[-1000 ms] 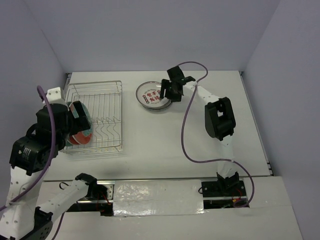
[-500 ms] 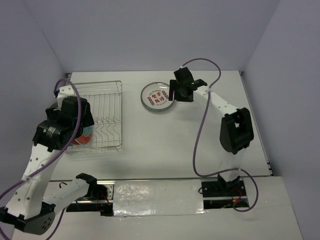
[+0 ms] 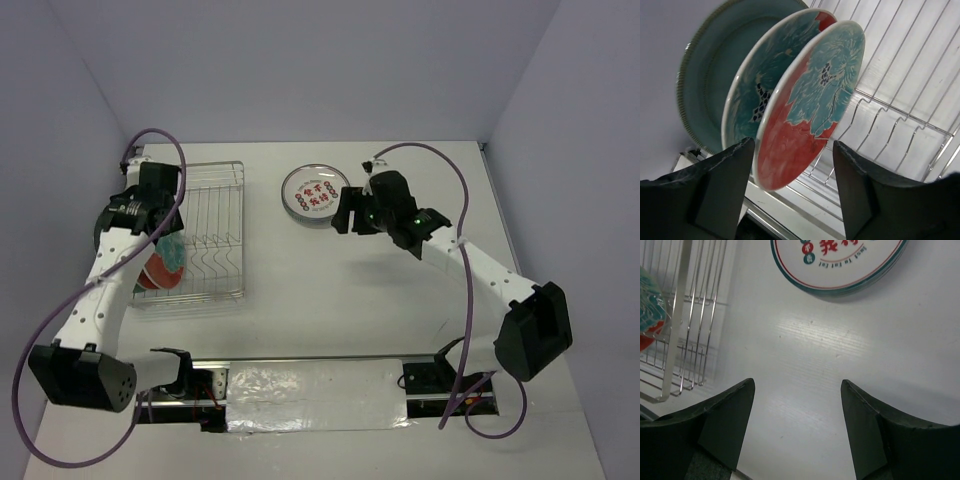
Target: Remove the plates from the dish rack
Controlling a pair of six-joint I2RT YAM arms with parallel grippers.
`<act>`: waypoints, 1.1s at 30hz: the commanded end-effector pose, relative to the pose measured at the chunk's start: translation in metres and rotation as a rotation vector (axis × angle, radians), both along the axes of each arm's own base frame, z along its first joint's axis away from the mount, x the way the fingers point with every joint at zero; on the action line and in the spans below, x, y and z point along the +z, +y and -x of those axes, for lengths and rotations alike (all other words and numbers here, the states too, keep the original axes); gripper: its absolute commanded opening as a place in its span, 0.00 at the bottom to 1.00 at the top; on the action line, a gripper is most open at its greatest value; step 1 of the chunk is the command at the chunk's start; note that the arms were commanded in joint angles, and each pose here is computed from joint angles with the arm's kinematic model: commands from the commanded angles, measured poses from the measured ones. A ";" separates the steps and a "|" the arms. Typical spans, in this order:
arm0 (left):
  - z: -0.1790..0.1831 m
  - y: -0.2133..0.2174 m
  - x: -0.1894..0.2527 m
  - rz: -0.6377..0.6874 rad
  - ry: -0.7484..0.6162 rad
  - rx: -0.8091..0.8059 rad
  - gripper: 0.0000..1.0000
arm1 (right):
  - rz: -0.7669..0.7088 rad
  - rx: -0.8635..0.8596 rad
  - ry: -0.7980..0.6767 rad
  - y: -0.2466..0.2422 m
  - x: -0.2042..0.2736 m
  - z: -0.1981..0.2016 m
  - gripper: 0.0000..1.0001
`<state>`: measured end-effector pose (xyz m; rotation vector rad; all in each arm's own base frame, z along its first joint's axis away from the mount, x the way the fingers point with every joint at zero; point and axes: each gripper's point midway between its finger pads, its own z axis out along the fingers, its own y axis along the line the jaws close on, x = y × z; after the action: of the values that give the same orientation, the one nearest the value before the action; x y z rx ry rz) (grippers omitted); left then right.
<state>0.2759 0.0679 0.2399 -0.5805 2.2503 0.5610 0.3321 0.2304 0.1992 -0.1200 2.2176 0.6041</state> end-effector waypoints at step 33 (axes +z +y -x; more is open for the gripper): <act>-0.027 -0.034 0.059 -0.105 -0.100 -0.402 0.00 | -0.166 0.085 -0.043 0.017 0.008 0.045 0.77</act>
<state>0.2742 0.0593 0.2308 -0.1802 2.3759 0.6015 0.2904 0.2434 0.1855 -0.1330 2.1982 0.7774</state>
